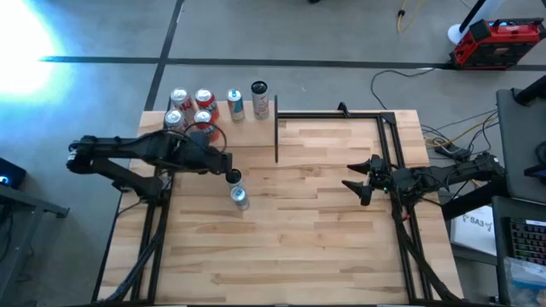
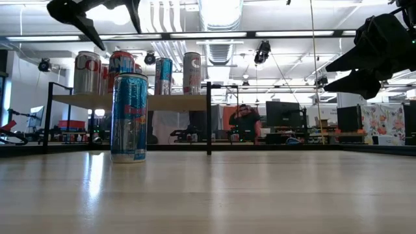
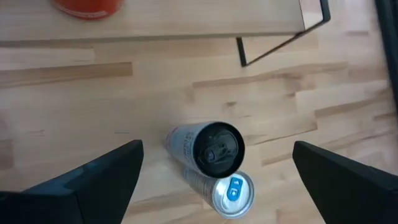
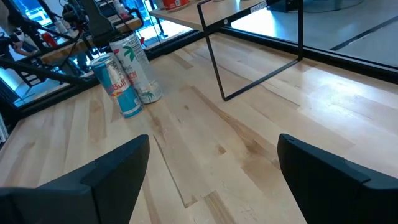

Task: Place canned beverage on shelf
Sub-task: Put the bottom blue soda can on the shelf

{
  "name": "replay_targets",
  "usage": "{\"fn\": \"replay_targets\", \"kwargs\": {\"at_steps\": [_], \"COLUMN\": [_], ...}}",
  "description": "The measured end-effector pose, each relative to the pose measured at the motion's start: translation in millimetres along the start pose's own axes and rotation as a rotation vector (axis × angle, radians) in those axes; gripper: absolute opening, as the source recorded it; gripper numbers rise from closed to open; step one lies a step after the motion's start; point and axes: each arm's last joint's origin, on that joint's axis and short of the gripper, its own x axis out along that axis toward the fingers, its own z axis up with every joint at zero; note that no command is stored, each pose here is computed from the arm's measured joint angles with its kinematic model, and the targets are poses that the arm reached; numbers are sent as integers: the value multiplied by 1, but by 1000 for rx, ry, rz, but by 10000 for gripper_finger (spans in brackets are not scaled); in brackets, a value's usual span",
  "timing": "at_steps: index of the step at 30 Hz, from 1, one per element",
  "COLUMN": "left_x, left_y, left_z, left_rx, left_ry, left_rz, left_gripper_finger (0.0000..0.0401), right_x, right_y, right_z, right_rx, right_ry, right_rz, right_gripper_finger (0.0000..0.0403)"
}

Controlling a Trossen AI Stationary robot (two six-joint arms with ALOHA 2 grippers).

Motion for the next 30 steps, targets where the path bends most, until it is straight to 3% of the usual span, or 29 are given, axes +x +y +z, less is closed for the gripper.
{"fn": "replay_targets", "kwargs": {"at_steps": [16,30], "left_x": [10,17], "left_y": [-47,-81], "left_z": [19,67], "left_rx": [201,170], "left_ry": [-94,-155], "left_rz": [88,241], "left_gripper_finger": [398,398], "right_x": [0,0], "right_y": [0,0], "right_z": [0,0], "right_rx": [0,0], "right_ry": [0,0], "right_rz": [0,0], "right_gripper_finger": [336,336]}}
